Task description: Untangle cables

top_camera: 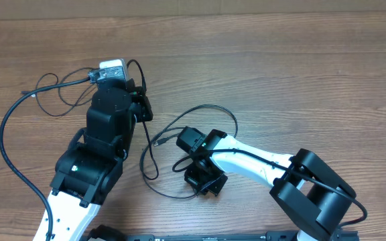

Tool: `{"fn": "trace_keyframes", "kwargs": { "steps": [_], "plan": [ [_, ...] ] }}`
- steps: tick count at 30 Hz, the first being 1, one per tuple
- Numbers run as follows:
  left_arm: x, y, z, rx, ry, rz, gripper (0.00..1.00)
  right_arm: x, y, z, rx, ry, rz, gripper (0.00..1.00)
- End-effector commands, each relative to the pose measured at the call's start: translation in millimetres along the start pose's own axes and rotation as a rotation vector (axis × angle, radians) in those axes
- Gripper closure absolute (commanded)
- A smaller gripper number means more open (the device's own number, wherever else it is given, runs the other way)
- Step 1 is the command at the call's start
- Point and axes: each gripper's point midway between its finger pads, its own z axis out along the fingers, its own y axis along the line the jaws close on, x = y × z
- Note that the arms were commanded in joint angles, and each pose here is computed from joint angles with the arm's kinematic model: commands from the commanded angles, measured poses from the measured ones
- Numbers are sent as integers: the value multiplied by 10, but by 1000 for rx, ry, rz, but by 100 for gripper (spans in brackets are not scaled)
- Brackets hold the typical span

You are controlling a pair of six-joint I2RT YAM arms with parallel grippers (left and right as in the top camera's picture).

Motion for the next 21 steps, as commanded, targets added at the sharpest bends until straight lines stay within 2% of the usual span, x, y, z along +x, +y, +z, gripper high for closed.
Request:
{"fn": "trace_keyframes", "kwargs": {
  "steps": [1,9,12,18,21],
  "plan": [
    [-19,-6,-5,5,5,13,96,-57,-37,29,16,-24,-3,96],
    [-52,3,-5,-2,-10,9,96,-230,-58,-41,10,-28,-101,96],
    [-158,-43,-15,19,-52,-6,96,-335,-138,-84,30,-33,-67,96],
    [-327,-102,-87,55,-118,-31,95,-514,-150,-146,20,-51,-178,96],
    [-451,-184,-236,121,-163,-47,94,-627,-187,-197,16,-47,-244,96]
  ]
}}
